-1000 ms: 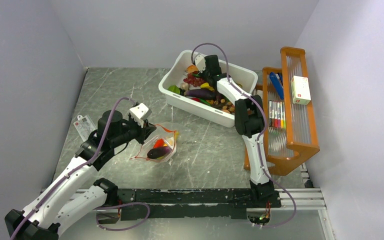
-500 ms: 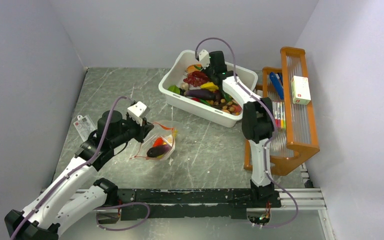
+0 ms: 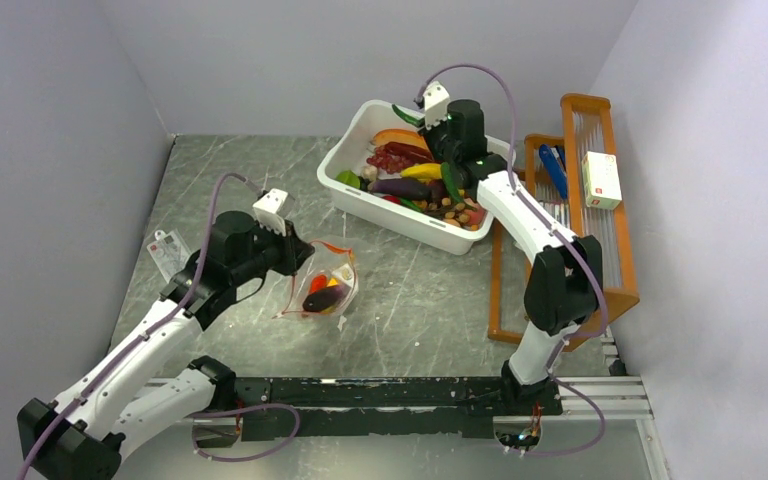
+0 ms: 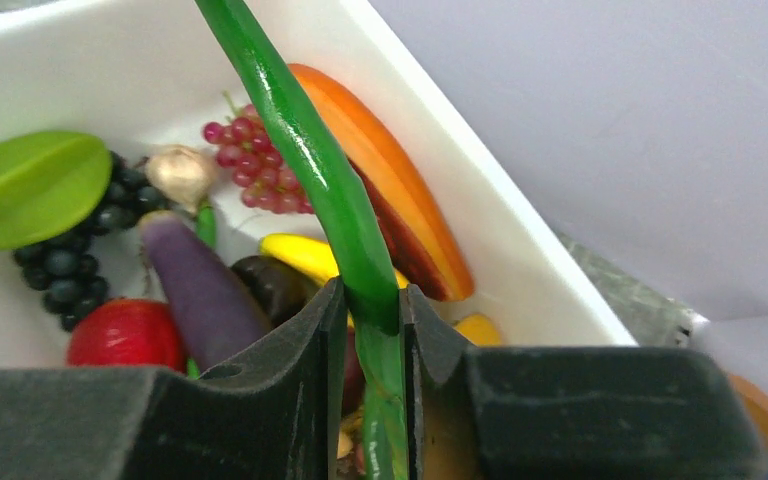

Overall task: Place the food in the zip-top bag and seal the zipper
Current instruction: Place the fake vegetable in the zipper food storage bag.

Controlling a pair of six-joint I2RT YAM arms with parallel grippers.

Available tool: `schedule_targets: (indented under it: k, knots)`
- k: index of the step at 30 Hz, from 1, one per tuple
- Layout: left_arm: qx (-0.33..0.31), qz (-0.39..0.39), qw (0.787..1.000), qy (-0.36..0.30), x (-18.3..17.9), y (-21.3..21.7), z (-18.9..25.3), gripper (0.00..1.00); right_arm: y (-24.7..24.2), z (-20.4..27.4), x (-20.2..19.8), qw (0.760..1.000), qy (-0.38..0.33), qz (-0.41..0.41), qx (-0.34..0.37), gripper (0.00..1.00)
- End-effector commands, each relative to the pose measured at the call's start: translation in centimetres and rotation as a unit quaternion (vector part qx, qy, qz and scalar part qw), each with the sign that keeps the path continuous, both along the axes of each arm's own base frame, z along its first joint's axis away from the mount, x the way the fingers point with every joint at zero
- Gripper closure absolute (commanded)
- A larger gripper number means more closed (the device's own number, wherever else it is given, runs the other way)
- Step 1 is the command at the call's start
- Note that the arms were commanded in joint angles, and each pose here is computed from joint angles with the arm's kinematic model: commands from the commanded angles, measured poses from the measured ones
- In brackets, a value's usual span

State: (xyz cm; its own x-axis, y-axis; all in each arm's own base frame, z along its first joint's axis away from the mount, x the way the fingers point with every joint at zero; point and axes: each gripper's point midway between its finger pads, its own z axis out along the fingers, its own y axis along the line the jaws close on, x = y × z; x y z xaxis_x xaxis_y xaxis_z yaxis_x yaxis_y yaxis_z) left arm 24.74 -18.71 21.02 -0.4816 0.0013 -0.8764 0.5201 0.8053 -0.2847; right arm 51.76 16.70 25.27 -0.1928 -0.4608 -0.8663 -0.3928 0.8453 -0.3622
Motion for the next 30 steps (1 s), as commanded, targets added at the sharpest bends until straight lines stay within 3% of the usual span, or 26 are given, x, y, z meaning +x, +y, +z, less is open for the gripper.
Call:
schedule_targets:
  k: [1, 6, 9, 19, 30]
  knots:
    - [-0.076, 0.042, 0.996, 0.008, 1.4, -0.9, 3.0, 0.93, 1.6, 3.4, -2.0, 0.995, -0.022, 0.019, 0.093, 0.86]
    - [-0.099, 0.042, 0.994, 0.037, 1.6, -1.8, 4.0, 0.93, 3.7, 7.4, -6.8, 0.975, -0.042, 0.088, 0.198, 0.86]
    - [-0.113, 0.034, 0.992, 0.037, 1.5, -2.2, 5.2, 0.93, 4.8, 10.9, -10.3, 0.953, -0.09, 0.145, 0.251, 0.86]
    - [-0.157, -0.006, 0.986, 0.048, 1.0, -4.0, 8.4, 0.93, 8.8, 17.3, -23.9, 0.822, -0.167, 0.371, 0.399, 0.85]
    - [-0.185, -0.031, 0.981, 0.04, 0.4, -4.8, 10.8, 0.93, 13.5, 18.3, -36.3, 0.683, -0.227, 0.58, 0.38, 0.83]
